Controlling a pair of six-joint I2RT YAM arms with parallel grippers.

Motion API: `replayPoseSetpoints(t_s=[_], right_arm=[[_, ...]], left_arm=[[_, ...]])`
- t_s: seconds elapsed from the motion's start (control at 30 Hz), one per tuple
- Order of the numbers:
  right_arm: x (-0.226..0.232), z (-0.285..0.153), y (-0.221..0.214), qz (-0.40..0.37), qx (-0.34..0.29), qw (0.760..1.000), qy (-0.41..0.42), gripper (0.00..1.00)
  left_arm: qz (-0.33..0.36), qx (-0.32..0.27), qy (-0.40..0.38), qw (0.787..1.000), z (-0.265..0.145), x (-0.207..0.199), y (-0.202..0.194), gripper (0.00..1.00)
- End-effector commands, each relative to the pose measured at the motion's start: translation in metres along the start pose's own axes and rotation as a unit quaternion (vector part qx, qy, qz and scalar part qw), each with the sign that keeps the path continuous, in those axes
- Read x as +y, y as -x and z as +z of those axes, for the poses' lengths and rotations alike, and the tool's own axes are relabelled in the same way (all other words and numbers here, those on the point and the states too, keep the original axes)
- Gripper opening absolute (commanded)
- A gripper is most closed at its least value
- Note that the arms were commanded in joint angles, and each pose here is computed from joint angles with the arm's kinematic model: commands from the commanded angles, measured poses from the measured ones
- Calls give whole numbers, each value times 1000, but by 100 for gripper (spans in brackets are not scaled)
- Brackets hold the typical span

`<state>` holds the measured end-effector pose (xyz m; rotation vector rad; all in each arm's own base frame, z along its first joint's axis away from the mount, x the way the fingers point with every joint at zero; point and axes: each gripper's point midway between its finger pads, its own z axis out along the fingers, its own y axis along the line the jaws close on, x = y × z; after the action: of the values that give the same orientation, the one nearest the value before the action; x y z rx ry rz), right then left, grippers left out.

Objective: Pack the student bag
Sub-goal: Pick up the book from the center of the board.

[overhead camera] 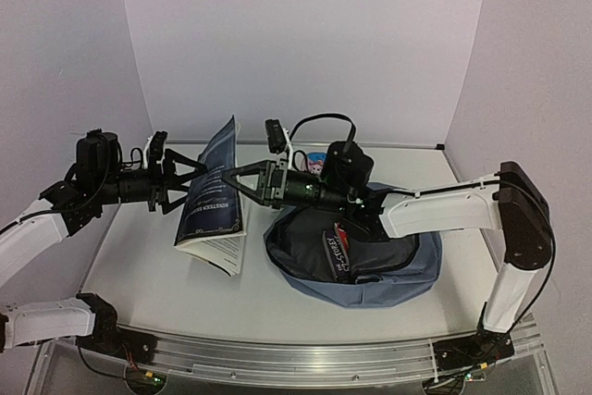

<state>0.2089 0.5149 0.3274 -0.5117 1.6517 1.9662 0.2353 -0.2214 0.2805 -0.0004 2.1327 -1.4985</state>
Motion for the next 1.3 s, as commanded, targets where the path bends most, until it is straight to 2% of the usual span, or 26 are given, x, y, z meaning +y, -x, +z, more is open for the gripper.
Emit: replayPoseSetpoints(t_s=[0.0,0.2,0.47,0.7,0.8,0.9,1.07,1.27], right_arm=[[92,-20,43,-79,-72,989,107,0],[108,-28,49,-97,-82,985,116,0],[112,-29,43,-82,-78,982,150,0],[96,-23,37,-70,-71,985,143,0],[88,-21,35,-66,-70,986,136,0],[79,-20,31,-60,-69,988,127,0],[66,-21,27,-50,-66,990,112,0],[54,-26,24,-40,-70,992,95,0]], left_arm=[[1,0,13,1000,0,1,2,99],[-25,13,14,999,2,10,-7,100],[-33,48,-51,997,7,-3,-18,100],[-10,66,-113,991,3,-31,-19,99],[-2,64,-123,990,0,-37,-19,90],[0,55,-121,991,-4,-40,-17,72],[-2,43,-107,993,-4,-36,-15,54],[-3,29,-86,996,-3,-28,-11,26]])
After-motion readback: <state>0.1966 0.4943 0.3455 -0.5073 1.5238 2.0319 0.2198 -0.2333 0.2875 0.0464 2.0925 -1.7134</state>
